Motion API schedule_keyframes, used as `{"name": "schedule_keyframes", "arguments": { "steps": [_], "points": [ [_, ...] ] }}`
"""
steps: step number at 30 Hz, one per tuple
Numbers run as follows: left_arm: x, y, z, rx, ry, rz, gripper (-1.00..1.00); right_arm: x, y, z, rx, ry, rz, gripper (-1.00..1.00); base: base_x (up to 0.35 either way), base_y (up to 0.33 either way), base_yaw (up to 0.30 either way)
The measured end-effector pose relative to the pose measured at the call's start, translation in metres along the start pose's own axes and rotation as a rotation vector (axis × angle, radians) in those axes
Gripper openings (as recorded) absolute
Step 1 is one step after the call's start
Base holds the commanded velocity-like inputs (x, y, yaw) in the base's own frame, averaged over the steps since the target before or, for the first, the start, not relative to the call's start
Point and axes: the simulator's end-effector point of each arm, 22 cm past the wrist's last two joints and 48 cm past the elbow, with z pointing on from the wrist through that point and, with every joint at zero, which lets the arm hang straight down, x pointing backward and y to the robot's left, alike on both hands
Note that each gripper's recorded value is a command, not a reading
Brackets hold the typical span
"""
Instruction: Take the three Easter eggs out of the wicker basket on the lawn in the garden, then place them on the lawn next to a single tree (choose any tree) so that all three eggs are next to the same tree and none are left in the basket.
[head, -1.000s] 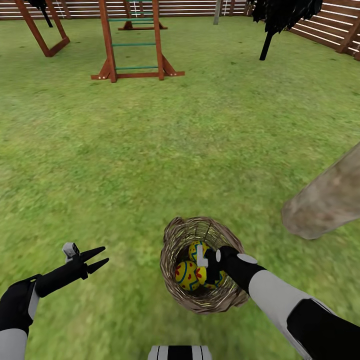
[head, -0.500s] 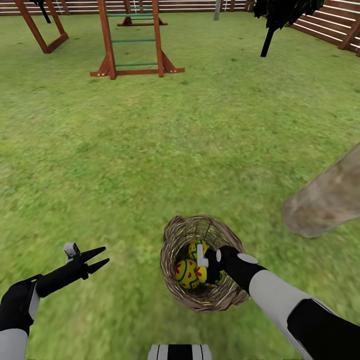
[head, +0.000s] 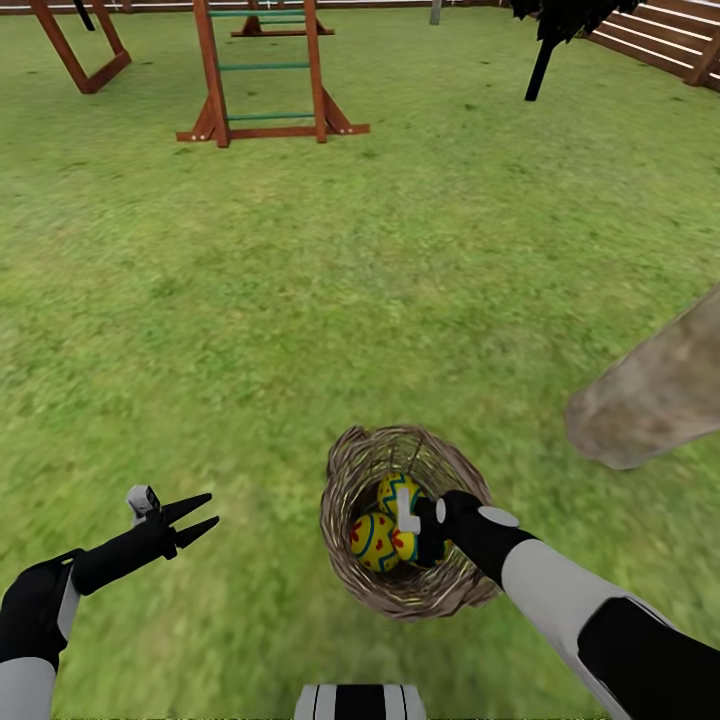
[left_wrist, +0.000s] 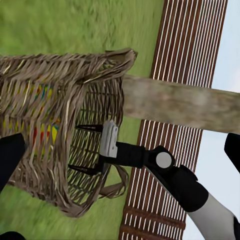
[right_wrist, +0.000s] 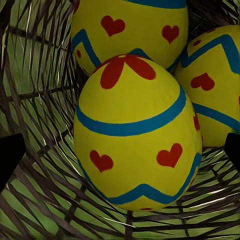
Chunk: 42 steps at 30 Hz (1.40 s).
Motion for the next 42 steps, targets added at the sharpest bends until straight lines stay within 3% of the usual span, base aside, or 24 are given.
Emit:
{"name": "schedule_keyframes", "arguments": {
  "steps": [33, 42],
  "points": [
    [0.003, 0.016, -0.001, -0.02, 0.005, -0.022, 1.0, 0.028, -0.004, 0.008, -0.006, 0.031, 0.014, 1.0, 0.0, 0.0, 0.0],
    [0.004, 0.016, 0.0, -0.019, 0.005, -0.025, 1.0, 0.024, -0.036, -0.004, 0.04, 0.027, 0.013, 1.0, 0.0, 0.0, 0.0]
  ]
}}
